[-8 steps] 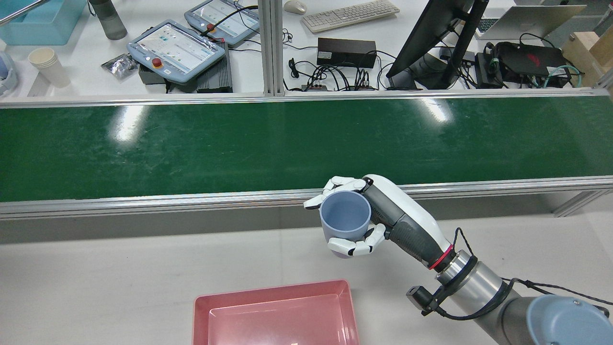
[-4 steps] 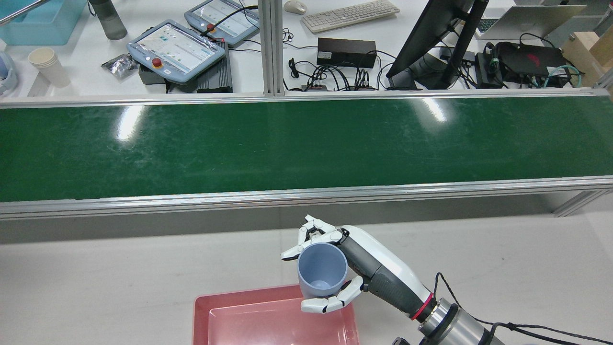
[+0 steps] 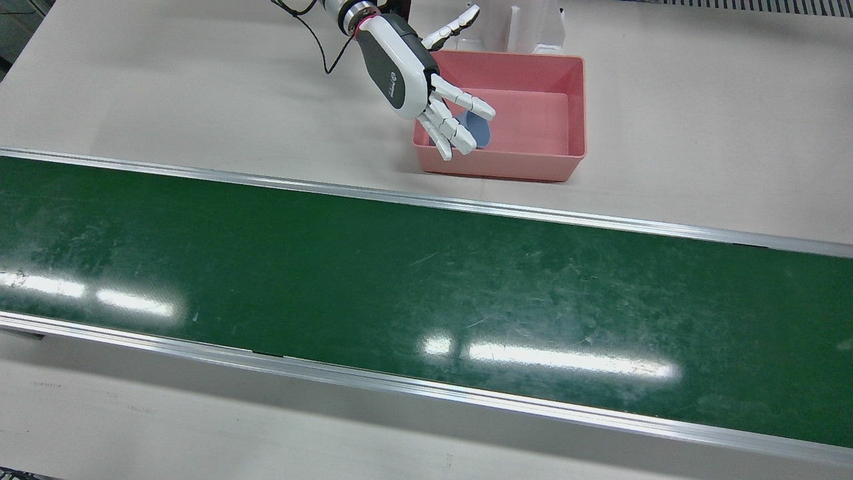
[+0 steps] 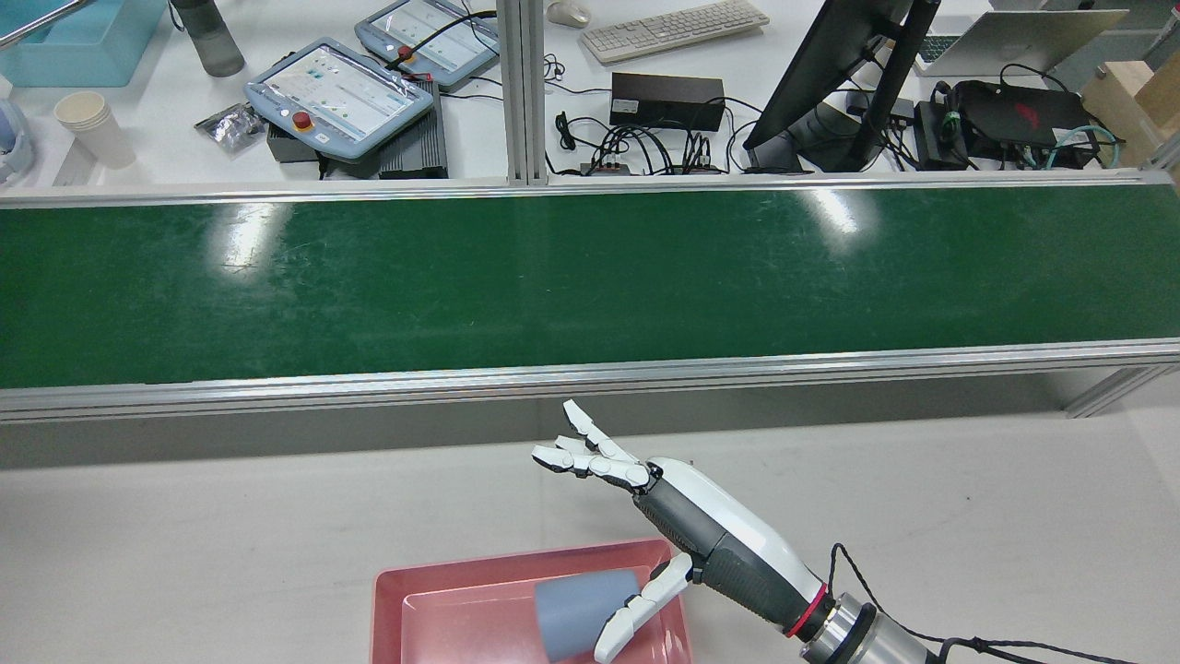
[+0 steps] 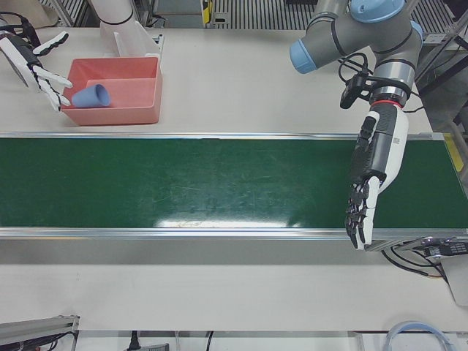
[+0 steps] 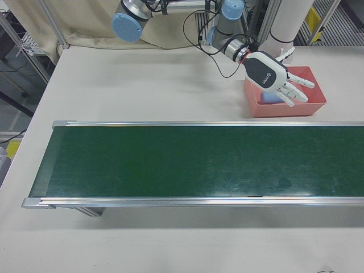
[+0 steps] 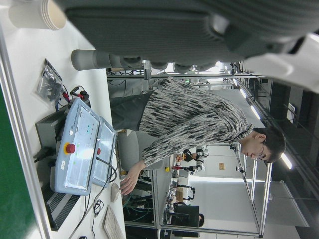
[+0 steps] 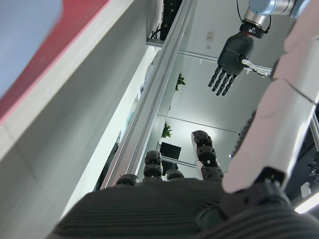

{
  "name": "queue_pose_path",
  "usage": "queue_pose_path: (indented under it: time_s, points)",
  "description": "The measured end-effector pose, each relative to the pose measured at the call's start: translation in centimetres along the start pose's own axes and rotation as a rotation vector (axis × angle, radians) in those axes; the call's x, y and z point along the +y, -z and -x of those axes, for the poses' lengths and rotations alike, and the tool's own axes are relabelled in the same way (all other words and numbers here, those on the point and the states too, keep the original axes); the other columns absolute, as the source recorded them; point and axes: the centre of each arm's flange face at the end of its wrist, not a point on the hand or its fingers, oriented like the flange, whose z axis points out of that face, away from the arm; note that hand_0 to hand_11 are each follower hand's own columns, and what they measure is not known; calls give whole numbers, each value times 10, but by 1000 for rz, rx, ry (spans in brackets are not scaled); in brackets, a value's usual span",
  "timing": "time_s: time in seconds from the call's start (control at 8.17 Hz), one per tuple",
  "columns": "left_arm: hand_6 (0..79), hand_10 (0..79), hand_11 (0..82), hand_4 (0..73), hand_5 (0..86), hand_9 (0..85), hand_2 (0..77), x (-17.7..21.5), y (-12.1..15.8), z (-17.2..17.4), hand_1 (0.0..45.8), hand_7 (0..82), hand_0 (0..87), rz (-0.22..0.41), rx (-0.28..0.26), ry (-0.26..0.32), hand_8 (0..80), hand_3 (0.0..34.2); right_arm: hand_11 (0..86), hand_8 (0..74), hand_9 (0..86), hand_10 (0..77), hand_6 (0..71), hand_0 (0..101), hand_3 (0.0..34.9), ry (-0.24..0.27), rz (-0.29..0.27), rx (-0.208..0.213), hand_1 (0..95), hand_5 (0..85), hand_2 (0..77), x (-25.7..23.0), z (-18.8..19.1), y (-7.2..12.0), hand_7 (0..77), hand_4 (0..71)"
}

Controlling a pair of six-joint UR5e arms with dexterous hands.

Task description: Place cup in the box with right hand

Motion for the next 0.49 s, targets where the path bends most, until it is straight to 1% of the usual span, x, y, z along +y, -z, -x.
queue_pose_path:
  time_s: [0.12, 0.24, 0.37, 0.49]
  points:
    - [5, 0, 0, 11, 5, 0, 11, 0, 0, 0, 5, 5, 0, 0, 0, 0, 0, 0, 11, 71, 114, 5, 5, 476, 4, -15, 3, -1, 142, 44, 11, 0, 2, 0, 16, 0]
    - [5, 0, 0, 11, 0, 0, 11, 0, 0, 0, 5, 5, 0, 0, 0, 0, 0, 0, 5, 87, 93, 0, 5, 477, 3, -35, -2, -28, 125, 49, 11, -6, 19, -2, 11, 0]
    - [0, 0, 0, 11, 0, 0, 11, 0, 0, 0, 5, 5, 0, 0, 0, 0, 0, 0, 5, 82, 104, 0, 0, 470, 21, -47, -17, -69, 125, 49, 11, -23, 49, -3, 11, 0]
    - [5, 0, 0, 11, 0, 0, 11, 0, 0, 0, 5, 5, 0, 0, 0, 0, 0, 0, 5, 82, 104, 0, 0, 470, 21, -50, -30, -101, 125, 49, 11, -49, 84, -2, 11, 0]
